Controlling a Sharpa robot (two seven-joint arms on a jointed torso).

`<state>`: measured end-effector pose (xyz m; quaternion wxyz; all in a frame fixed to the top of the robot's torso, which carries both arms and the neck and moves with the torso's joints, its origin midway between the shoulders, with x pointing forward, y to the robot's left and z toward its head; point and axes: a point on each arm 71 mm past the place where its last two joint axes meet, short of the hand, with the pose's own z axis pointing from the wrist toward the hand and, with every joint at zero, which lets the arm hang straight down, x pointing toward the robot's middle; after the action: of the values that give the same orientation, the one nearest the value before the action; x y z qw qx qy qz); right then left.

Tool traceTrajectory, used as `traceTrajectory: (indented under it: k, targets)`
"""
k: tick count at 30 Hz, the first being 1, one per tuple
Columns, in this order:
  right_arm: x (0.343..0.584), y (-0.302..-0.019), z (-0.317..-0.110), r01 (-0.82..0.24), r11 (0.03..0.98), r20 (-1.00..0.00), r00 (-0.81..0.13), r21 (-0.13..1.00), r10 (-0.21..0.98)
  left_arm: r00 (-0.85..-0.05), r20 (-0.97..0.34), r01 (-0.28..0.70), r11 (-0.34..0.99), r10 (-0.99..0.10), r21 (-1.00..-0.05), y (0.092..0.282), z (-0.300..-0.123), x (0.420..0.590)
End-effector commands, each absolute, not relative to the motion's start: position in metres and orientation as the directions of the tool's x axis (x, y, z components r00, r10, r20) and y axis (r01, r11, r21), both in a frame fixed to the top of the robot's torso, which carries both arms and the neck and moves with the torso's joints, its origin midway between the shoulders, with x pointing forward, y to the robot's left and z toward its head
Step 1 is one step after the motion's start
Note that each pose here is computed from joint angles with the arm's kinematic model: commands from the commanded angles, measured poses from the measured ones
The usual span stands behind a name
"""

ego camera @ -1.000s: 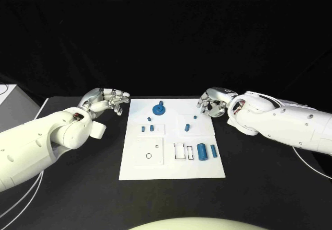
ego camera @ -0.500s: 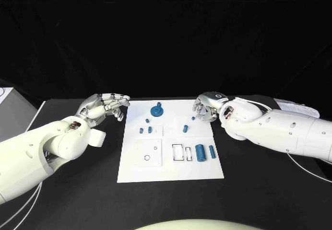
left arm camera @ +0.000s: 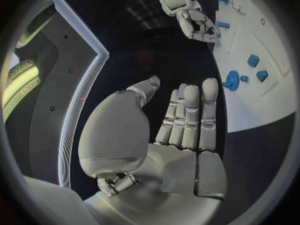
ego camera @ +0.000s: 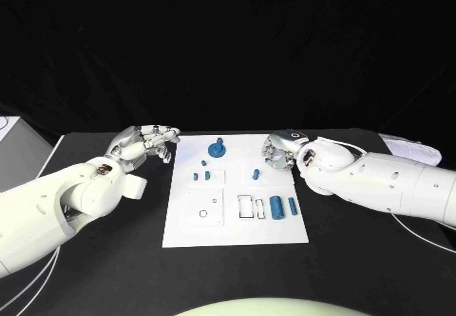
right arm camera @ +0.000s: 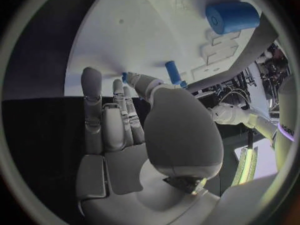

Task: Assemble the parts on the task board

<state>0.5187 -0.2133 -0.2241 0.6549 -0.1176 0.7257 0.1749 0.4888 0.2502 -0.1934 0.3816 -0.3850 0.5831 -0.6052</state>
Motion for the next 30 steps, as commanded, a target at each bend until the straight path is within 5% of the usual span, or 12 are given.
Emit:
traceTrajectory:
  k: [1,30]
  targets:
    - [0.518,-0.212,-0.227,-0.405,0.911,-0.991,-0.133,0.078,0.026,-0.414,0.031,0.022,-0.044,-0.910,-0.999,0.251,-0.192,0.488]
    - [0.518,-0.205,-0.246,-0.393,0.919,-0.980,-0.194,0.029,-0.052,-0.414,0.029,0.004,-0.034,-0.910,-0.999,0.251,-0.193,0.488]
